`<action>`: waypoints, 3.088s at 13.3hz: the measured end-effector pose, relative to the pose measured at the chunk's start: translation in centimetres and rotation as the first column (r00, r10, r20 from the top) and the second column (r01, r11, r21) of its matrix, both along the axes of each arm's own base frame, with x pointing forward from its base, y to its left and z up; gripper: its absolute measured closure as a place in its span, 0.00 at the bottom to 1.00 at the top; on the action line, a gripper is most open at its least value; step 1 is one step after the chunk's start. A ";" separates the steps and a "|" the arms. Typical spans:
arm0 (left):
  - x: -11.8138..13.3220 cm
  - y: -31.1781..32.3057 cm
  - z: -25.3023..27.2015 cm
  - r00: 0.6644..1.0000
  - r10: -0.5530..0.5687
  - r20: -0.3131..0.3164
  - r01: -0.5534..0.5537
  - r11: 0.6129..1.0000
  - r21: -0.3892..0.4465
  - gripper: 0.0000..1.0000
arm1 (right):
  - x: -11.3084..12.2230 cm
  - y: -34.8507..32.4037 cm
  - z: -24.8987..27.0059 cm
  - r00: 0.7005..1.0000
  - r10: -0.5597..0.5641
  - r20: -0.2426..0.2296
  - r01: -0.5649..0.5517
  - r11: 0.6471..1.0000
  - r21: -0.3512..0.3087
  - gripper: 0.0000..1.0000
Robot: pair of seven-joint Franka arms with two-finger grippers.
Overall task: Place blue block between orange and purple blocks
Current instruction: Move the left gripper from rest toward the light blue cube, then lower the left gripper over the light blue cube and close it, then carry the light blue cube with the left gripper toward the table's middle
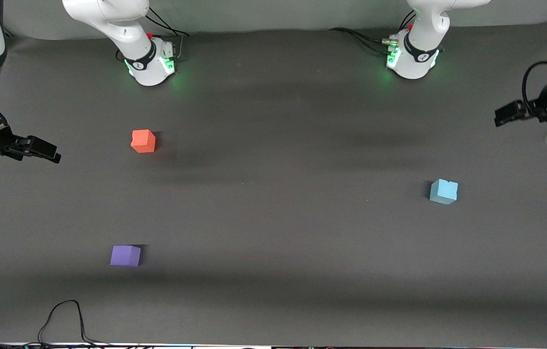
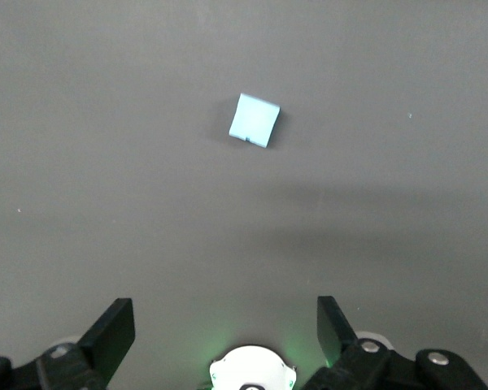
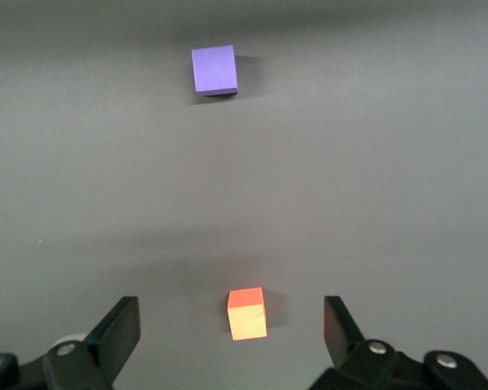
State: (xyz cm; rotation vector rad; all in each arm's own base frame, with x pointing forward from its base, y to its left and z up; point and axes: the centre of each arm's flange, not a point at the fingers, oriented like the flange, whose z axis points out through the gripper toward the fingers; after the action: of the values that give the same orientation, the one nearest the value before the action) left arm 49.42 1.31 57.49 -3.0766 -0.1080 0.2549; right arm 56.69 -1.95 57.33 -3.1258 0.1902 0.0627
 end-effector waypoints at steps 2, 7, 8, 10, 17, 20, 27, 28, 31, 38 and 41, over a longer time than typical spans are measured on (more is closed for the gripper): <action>-1.7 0.1 -0.3 1.000 0.002 0.010 -0.002 1.000 0.000 0.00 | 0.0 0.0 0.0 1.000 0.000 0.001 0.000 1.000 0.000 0.00; 0.5 0.3 -5.0 1.000 -0.019 0.007 0.019 1.000 -0.004 0.00 | 0.0 0.0 0.1 1.000 0.000 0.002 0.000 1.000 0.000 0.00; 1.7 0.4 -7.0 1.000 -0.021 0.001 0.021 1.000 -0.005 0.00 | 0.0 0.0 0.1 1.000 0.000 0.003 0.000 1.000 0.000 0.00; 4.2 0.6 -12.0 0.999 -0.035 -0.015 0.035 0.999 -0.008 0.00 | 0.0 0.0 0.2 1.000 0.000 0.003 0.000 1.000 0.000 0.00; 8.8 0.8 -28.3 0.987 -0.142 -0.071 0.140 0.989 -0.040 0.00 | -0.5 0.2 0.1 0.999 0.017 -0.030 -0.017 1.000 0.002 0.00; 9.3 0.8 -32.1 0.986 -0.158 -0.054 0.156 0.987 -0.043 0.00 | -0.5 0.2 0.2 0.999 0.025 -0.029 -0.025 1.000 0.003 0.00; 8.7 1.4 -38.2 0.987 -0.153 -0.044 0.151 0.987 -0.047 0.00 | -0.5 0.2 0.1 0.999 0.027 -0.034 -0.027 1.000 0.003 0.00; 8.7 1.5 -38.5 0.987 -0.152 -0.045 0.150 0.987 -0.048 0.00 | -0.5 0.1 0.1 0.999 0.026 -0.035 -0.026 1.000 0.003 0.00; 8.7 1.4 -38.6 0.987 -0.153 -0.043 0.151 0.987 -0.048 0.20 | -0.5 -0.3 0.0 0.999 0.025 -0.036 -0.025 1.000 0.004 0.00; 9.2 1.6 -32.9 0.988 -0.149 -0.048 0.147 0.988 -0.046 0.41 | -0.5 -0.3 -0.1 0.999 0.028 -0.037 -0.028 1.000 0.004 0.00; 8.3 1.9 -22.1 0.990 -0.137 -0.033 0.135 0.990 -0.037 0.41 | -0.5 -0.3 -0.1 0.999 0.029 -0.038 -0.028 1.000 0.004 0.00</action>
State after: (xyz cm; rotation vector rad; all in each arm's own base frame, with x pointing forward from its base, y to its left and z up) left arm 57.72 3.25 35.36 -3.0943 0.1088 0.3066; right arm 56.22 -2.28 57.26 -3.1259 0.1457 0.1223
